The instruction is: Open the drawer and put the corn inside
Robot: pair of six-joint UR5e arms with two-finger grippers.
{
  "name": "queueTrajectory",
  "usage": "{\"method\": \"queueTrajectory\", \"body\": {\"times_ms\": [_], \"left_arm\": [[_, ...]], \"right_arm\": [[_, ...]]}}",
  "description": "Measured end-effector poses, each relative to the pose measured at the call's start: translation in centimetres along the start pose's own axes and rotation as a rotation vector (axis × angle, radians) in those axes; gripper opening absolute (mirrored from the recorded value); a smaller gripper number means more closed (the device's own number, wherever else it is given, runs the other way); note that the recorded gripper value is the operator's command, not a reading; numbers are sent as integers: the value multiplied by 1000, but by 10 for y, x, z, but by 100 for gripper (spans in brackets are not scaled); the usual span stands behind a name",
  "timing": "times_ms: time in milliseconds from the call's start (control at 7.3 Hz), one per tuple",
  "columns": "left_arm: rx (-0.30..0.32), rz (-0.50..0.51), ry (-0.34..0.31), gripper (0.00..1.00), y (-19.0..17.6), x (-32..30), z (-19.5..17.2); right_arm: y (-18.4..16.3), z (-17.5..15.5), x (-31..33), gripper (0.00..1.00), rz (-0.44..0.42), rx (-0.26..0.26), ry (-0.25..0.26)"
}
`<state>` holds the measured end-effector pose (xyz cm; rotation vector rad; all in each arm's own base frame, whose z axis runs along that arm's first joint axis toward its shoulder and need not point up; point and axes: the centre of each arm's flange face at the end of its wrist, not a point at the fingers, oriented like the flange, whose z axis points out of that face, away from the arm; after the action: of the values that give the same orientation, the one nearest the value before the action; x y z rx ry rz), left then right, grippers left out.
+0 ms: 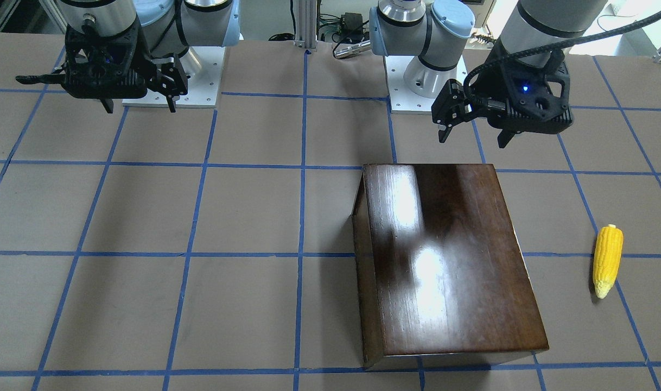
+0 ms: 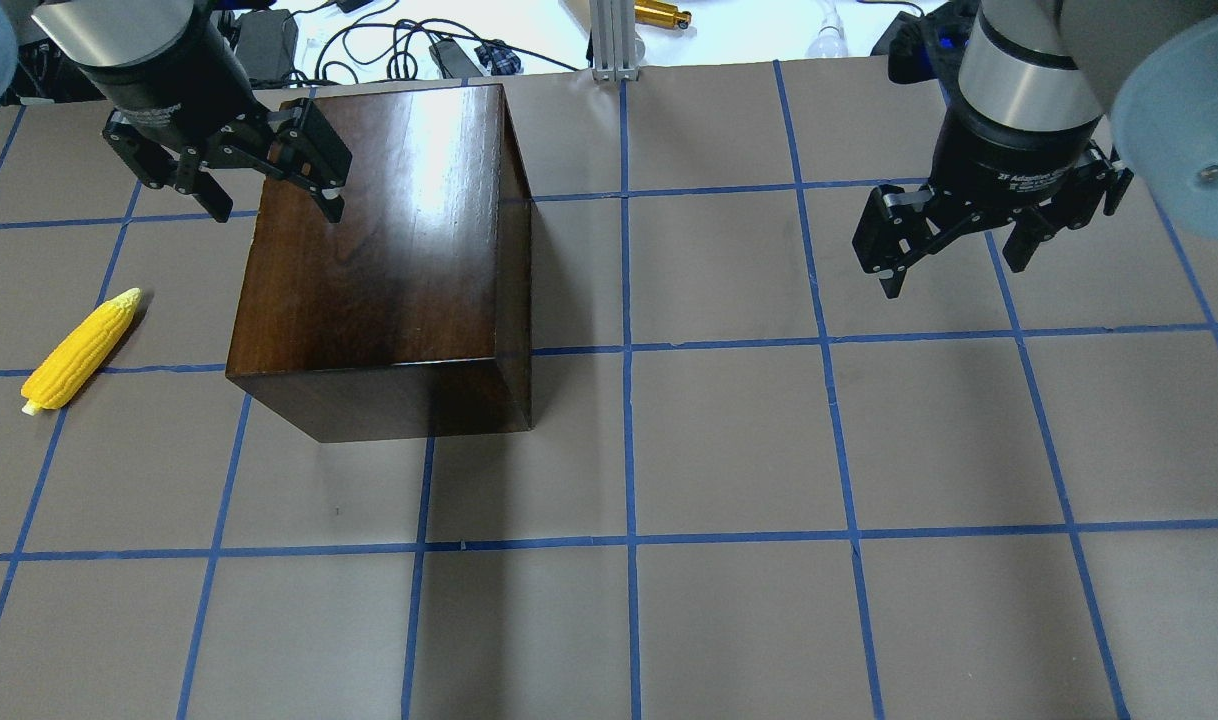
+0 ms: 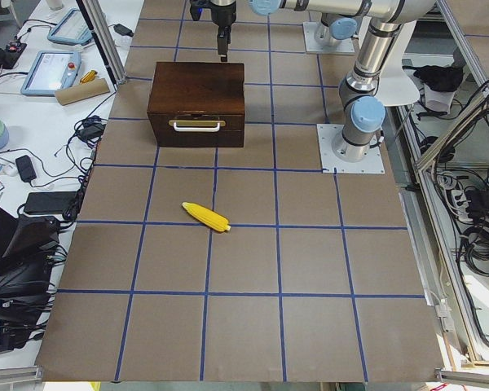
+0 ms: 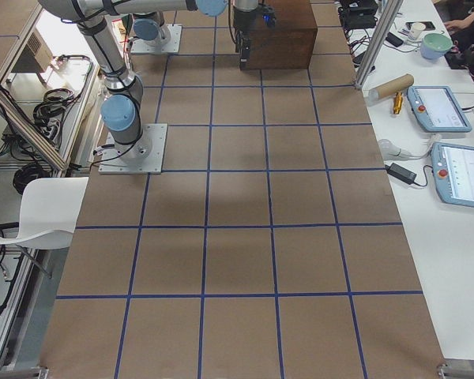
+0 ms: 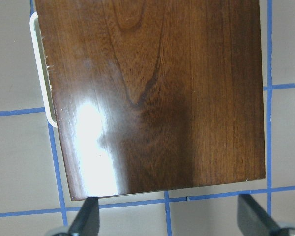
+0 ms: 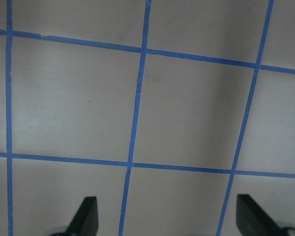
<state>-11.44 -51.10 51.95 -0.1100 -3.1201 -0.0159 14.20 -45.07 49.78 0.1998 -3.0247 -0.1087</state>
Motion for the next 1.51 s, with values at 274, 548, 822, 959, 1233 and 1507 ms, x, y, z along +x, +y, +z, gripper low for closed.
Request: {"method": "queueTrajectory", "body": {"times_ms": [274,548,822,959,1233,1507], "left_arm": [[2,-8,2,100,-3,-5,0],[-7,-62,6,100,-11,-36,6],[-27,-169,11,100,-19,-103,15],[-37,-205,15,100,-21,-135,21],[-59,-194,21,100,-28,-189,38],[-69,-103,8,100,-43,-229,65]], "right_arm": [[0,0,0,100,0,0,0],[0,0,0,100,0,0,0],[0,0,0,100,0,1,0],[0,0,0,100,0,0,0],[0,0,0,100,0,0,0],[0,0,0,100,0,1,0]]}}
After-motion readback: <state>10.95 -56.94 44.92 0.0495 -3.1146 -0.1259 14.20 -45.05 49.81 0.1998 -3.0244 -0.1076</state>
